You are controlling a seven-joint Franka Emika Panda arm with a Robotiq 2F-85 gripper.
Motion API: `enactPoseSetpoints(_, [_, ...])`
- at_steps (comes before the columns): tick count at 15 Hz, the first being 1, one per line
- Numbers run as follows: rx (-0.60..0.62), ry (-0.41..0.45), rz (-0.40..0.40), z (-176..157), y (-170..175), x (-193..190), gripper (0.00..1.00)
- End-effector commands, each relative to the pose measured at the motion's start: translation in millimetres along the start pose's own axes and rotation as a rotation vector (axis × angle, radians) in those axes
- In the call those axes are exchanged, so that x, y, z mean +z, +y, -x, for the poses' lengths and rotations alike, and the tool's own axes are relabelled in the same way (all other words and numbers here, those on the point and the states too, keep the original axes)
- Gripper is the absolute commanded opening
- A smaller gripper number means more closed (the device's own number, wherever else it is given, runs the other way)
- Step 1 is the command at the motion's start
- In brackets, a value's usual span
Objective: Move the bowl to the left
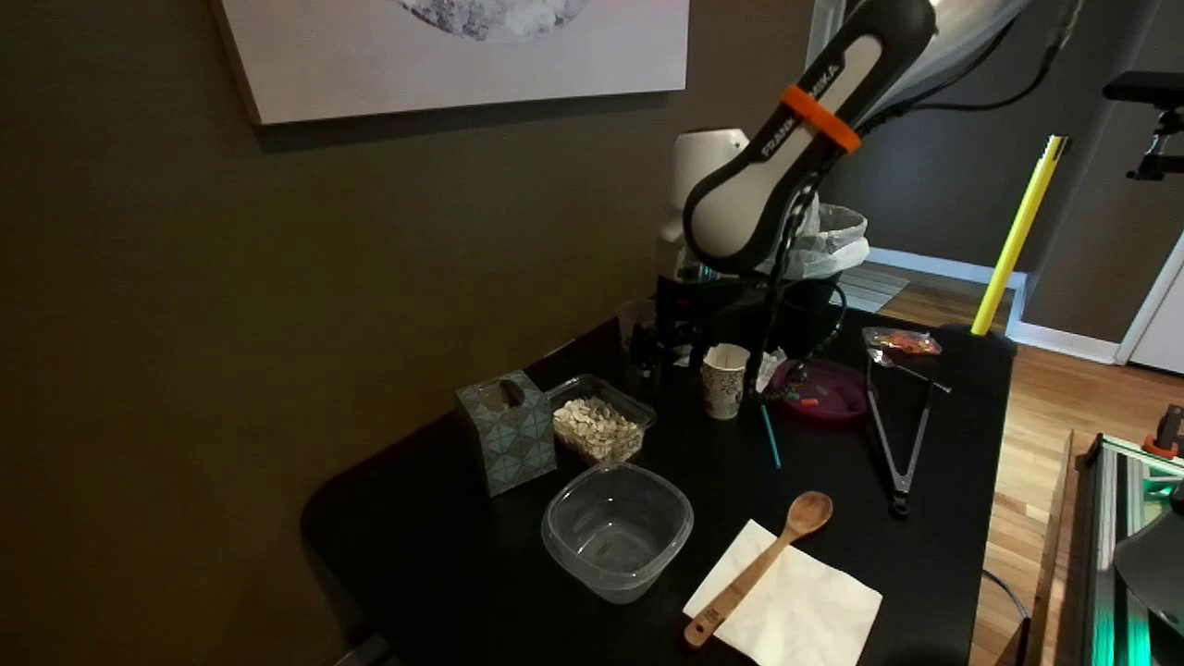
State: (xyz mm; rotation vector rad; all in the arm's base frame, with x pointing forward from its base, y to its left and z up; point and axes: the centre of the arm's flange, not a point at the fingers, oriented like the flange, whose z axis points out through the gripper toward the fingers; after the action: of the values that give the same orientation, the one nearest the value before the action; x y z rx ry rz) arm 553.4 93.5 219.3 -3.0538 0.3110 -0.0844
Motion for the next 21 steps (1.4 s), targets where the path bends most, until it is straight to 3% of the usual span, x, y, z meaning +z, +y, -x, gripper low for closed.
enactPoseSetpoints(1, [0.110,0.026,0.050,-27.3,-8.6,46.9,1.00])
enactPoseSetpoints(6, [0.252,0.020,0.074,-41.9,-22.9,73.2,1.00])
enactPoseSetpoints(10, [0.354,0.009,0.076,-48.4,-11.6,83.4,1.00])
enactPoseSetpoints(12, [0.357,-0.017,0.060,-47.9,-4.9,85.5,0.98])
enactPoseSetpoints(16, [0.300,-0.099,-0.025,-44.0,2.0,89.1,0.84])
enactPoseSetpoints(17, [0.293,-0.112,-0.037,-43.3,2.6,90.1,0.86])
enactPoseSetpoints(21, [0.270,-0.151,-0.057,-41.0,6.9,93.8,0.77])
